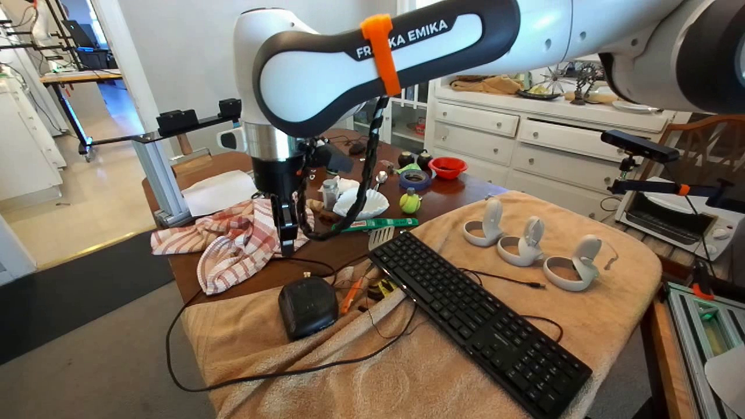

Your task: Press the button on the black object

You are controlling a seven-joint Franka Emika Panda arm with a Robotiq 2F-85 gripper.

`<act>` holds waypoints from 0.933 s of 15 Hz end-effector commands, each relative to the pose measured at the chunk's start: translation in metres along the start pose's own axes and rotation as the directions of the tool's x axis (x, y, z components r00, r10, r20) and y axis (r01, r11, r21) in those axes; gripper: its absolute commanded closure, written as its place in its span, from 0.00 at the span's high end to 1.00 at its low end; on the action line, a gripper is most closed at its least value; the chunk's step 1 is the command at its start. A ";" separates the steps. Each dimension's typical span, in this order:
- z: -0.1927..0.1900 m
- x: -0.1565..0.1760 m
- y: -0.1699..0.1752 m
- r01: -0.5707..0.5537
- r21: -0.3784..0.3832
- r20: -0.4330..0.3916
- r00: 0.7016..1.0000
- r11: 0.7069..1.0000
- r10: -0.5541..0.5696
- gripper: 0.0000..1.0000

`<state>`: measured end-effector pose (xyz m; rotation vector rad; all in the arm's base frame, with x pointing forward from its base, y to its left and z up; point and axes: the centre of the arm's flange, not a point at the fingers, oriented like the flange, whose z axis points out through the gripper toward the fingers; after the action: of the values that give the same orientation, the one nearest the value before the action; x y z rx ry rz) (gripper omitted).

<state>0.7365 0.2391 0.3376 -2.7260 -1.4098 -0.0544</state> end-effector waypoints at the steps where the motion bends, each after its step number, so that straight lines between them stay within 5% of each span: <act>1: 0.020 0.031 0.008 0.032 0.002 0.050 0.998 0.999 -0.032 0.00; 5: 0.031 0.011 0.011 -0.024 0.018 0.159 0.987 1.000 0.021 0.00; 14: 0.037 -0.007 0.011 -0.024 0.015 0.130 0.991 1.000 0.022 0.01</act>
<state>0.7416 0.2296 0.2999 -2.7779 -1.4021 0.1381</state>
